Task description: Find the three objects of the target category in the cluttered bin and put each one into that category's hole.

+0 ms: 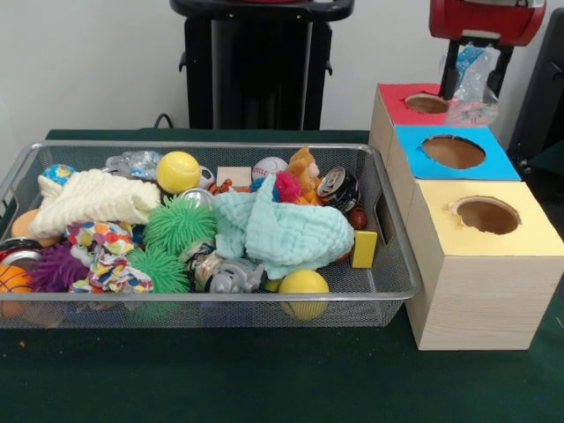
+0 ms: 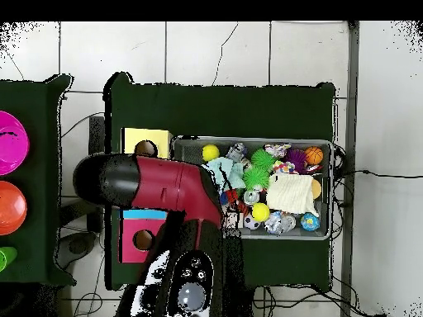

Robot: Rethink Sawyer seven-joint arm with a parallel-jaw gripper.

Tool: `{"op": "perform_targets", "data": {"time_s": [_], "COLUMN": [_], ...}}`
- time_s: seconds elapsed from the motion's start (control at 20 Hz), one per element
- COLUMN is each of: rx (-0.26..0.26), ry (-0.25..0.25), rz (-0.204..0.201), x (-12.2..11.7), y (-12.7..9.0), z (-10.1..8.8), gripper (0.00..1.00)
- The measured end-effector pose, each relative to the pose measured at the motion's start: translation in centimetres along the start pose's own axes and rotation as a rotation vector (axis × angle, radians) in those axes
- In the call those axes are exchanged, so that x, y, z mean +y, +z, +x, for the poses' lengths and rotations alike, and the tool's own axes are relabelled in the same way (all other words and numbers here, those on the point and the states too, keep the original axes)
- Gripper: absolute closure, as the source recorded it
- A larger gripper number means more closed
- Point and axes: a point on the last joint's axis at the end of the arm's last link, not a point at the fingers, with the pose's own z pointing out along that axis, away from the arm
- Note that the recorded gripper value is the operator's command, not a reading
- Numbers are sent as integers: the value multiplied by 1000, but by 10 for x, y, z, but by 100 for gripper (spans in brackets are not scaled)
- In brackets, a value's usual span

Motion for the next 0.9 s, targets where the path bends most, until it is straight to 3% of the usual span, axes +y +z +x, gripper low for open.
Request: {"op": "perform_targets", "data": {"time_s": [0.4, 0.9], "rx": [15, 73], "ry": [5, 6], "rz": [5, 30], "x": [4, -2], "y": [29, 60], "z": [11, 25], "gripper": [100, 100]}}
